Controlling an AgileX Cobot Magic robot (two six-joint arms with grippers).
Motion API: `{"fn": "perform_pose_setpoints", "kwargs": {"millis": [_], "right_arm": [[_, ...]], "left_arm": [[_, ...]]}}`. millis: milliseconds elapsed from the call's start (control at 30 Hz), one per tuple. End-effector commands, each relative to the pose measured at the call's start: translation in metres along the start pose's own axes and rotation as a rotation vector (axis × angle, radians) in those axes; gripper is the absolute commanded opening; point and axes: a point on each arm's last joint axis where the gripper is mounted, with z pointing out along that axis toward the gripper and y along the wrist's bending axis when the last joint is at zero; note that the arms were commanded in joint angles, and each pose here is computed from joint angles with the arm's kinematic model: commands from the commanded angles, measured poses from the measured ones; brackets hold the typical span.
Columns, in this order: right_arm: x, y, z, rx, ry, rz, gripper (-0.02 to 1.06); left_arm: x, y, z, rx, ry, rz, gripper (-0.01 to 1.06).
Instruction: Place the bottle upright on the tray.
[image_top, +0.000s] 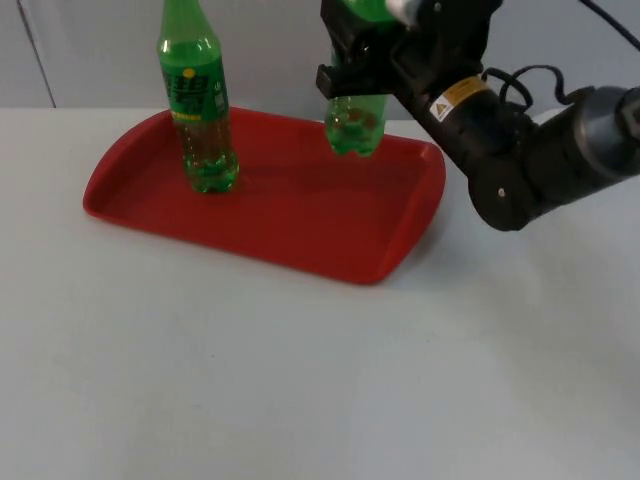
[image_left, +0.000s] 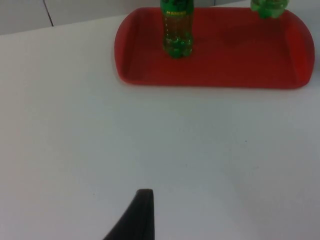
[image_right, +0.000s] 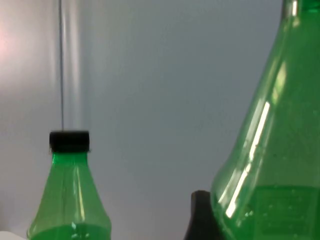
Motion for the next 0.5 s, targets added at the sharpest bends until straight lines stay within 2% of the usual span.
{"fn": "perform_pose_setpoints", "kwargs": {"millis": [0,467], "right_arm": [[0.011,0.002,0.006,-0.018,-0.047,-0.009,0.00],[0.047,0.003,0.004,-0.011,-0.025,-0.003,0.00]], "left_arm": [[0.001,0.000,0.001,0.004,-0.002,-0.002,1.05],[0.001,0.000,0.001,0.004,-0.002,-0.002,1.05]]}}
